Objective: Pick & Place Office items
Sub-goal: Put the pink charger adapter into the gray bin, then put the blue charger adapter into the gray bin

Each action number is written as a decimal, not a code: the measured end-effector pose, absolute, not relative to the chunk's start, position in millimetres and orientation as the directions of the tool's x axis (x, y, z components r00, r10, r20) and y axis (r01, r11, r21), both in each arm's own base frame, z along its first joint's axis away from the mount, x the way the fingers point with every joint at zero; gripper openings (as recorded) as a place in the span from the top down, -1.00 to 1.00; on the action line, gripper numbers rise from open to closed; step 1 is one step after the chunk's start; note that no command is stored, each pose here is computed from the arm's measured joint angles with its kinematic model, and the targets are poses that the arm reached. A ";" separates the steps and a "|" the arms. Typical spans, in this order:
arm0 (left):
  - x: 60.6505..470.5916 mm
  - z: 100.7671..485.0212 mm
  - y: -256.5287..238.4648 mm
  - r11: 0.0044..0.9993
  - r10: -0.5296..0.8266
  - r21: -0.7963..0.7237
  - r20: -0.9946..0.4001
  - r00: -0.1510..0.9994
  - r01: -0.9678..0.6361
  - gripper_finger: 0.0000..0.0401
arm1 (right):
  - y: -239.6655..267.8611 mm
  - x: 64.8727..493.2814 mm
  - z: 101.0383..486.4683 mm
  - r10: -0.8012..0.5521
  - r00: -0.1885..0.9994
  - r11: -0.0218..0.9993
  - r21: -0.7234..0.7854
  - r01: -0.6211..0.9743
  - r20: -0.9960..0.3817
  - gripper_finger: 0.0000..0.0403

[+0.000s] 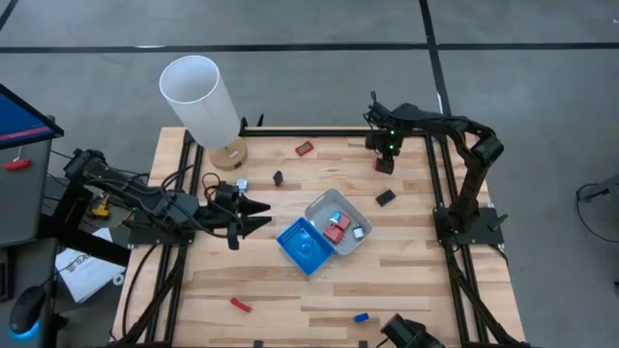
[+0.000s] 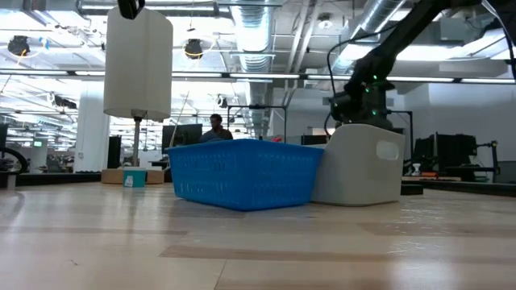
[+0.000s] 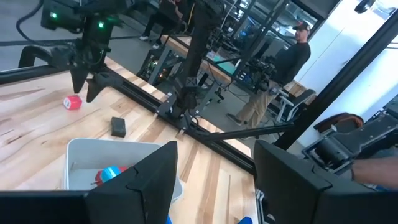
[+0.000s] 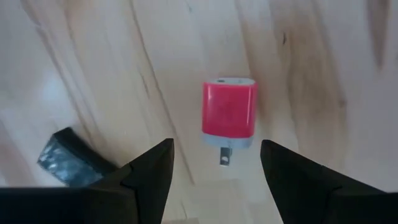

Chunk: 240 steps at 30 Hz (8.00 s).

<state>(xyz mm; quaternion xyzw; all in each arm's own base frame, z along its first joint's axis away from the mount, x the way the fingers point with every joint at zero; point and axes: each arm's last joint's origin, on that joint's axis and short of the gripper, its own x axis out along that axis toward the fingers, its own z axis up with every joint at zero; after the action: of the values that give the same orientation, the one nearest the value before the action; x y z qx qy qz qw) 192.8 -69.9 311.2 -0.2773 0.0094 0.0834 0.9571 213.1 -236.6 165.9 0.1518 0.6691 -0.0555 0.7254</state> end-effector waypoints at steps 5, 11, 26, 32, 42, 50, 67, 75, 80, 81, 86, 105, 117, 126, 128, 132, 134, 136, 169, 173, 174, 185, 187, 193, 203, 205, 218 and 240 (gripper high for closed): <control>192.8 311.1 -69.9 0.831 0.155 -0.531 -0.065 0.986 -0.165 -0.05 | -237.8 214.5 163.1 0.093 0.110 0.952 0.121 0.282 -0.990 -0.15; 192.8 311.2 -69.9 0.828 0.154 -0.536 -0.064 0.986 -0.165 -0.05 | -242.6 216.5 163.3 0.046 0.134 0.957 0.082 0.276 -0.990 -0.15; 192.9 311.3 -69.9 0.827 0.155 -0.538 -0.064 0.986 -0.164 -0.05 | -239.1 215.0 150.7 0.048 0.139 0.962 0.084 0.262 -0.989 -0.15; 192.9 311.2 -69.9 0.827 0.155 -0.538 -0.064 0.986 -0.164 -0.05 | -239.1 218.2 150.6 0.034 0.156 0.964 0.073 0.254 -0.987 -0.13; 192.9 311.3 -69.9 0.823 0.154 -0.544 -0.063 0.986 -0.164 -0.05 | -241.1 219.6 150.8 0.012 0.169 0.962 0.057 0.266 -0.986 0.09; 192.9 311.5 -69.9 0.822 0.154 -0.546 -0.061 0.986 -0.163 -0.05 | -237.0 221.1 151.3 0.027 0.155 0.953 0.072 0.294 -0.988 0.49; 188.0 307.2 -67.7 0.868 0.156 -0.458 -0.118 0.981 -0.193 -0.05 | -197.1 237.7 190.2 0.002 0.199 0.951 0.063 0.303 -0.980 0.49; 157.8 314.2 -54.1 0.887 0.159 -0.412 -0.150 0.976 -0.208 -0.05 | -159.2 227.6 244.4 -0.031 0.308 0.926 0.088 0.368 -0.951 0.49; 140.1 317.2 -46.0 0.900 0.161 -0.382 -0.158 0.974 -0.211 -0.05 | -117.6 232.7 271.3 0.024 0.420 0.907 0.196 0.372 -0.907 0.49; 137.9 316.4 -45.0 0.902 0.162 -0.375 -0.168 0.972 -0.215 -0.05 | -107.9 235.0 275.3 0.038 0.439 0.904 0.218 0.368 -0.898 0.49; 133.3 310.4 -43.0 0.913 0.162 -0.335 -0.228 0.960 -0.233 -0.05 | -56.8 250.9 288.3 0.112 0.519 0.892 0.316 0.324 -0.847 0.49; 131.3 301.7 -43.5 0.934 0.123 -0.283 -0.314 0.941 -0.217 -0.05 | 32.3 310.2 258.0 0.069 0.541 0.681 0.436 0.588 -0.838 0.49; 131.3 301.4 -45.0 0.936 0.071 -0.306 -0.323 0.944 -0.175 -0.05 | 16.2 324.2 220.6 0.037 0.340 0.629 0.286 0.723 -0.940 0.49; 131.3 301.3 -45.4 0.936 0.058 -0.310 -0.326 0.944 -0.165 -0.05 | 10.2 323.1 211.8 0.022 0.276 0.657 0.222 0.721 -0.961 0.49; 131.3 301.2 -45.4 0.937 0.058 -0.309 -0.327 0.943 -0.165 -0.05 | 7.1 323.1 211.9 0.008 0.276 0.654 0.214 0.726 -0.961 0.49; 131.2 301.0 -45.4 0.937 0.058 -0.308 -0.328 0.943 -0.165 -0.05 | 2.6 323.9 212.2 0.003 0.284 0.654 0.216 0.725 -0.959 0.49; 131.2 301.0 -45.4 0.937 0.058 -0.308 -0.328 0.943 -0.165 -0.05 | 1.3 323.8 212.2 0.000 0.284 0.654 0.215 0.726 -0.959 0.45; 131.2 301.0 -45.4 0.937 0.058 -0.309 -0.328 0.943 -0.165 -0.05 | 0.5 323.8 212.2 0.000 0.284 0.655 0.214 0.725 -0.959 0.38; 130.9 300.3 -45.2 0.935 0.060 -0.310 -0.336 0.940 -0.170 -0.05 | -7.1 332.9 216.5 -0.009 0.377 0.660 0.278 0.698 -0.926 0.28; 128.8 295.0 -44.3 0.943 0.069 -0.277 -0.386 0.920 -0.187 -0.05 | -4.8 334.5 223.5 -0.007 0.402 0.666 0.296 0.685 -0.916 0.29; 127.9 293.0 -43.9 0.945 0.073 -0.265 -0.405 0.911 -0.193 -0.05 | -4.4 334.1 224.5 -0.006 0.403 0.669 0.296 0.682 -0.915 0.29; 108.7 266.3 -28.0 0.772 0.324 -0.267 -0.615 0.719 -0.576 -0.09 | 4.4 321.0 236.2 -0.010 0.368 0.687 0.261 0.678 -0.930 0.25; 105.6 263.5 -22.5 0.683 0.385 -0.297 -0.629 0.675 -0.667 -0.14 | 6.1 321.5 238.4 -0.020 0.383 0.690 0.265 0.674 -0.923 0.25; 112.4 261.3 -6.5 0.472 0.463 -0.389 -0.654 0.598 -0.791 -0.31 | 7.0 318.7 241.4 -0.025 0.385 0.696 0.260 0.669 -0.923 0.24; 150.4 235.7 36.5 0.306 0.447 -0.242 -0.818 0.363 -0.921 -0.41 | 2.2 309.3 266.5 -0.029 0.485 0.695 0.331 0.638 -0.874 0.23; 157.4 229.3 43.9 0.287 0.454 -0.205 -0.831 0.322 -0.936 -0.43 | 2.4 303.4 278.0 -0.028 0.525 0.695 0.361 0.622 -0.851 0.24; 207.7 180.7 51.1 0.279 0.556 -0.004 -0.814 0.165 -0.960 -0.42 | 3.2 262.1 342.1 -0.124 0.747 0.683 0.490 0.542 -0.653 0.32; 182.9 132.4 30.1 0.105 0.706 -0.113 -0.691 0.154 -0.988 -0.42 | 13.5 247.9 364.3 -0.112 0.835 0.713 0.541 0.445 -0.539 0.32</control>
<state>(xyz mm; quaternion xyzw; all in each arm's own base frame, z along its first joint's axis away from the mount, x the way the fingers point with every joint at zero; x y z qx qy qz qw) 182.9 30.1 132.4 -0.2894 0.2435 0.6030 0.7024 247.9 13.5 364.3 0.3450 0.2414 -0.1559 0.8935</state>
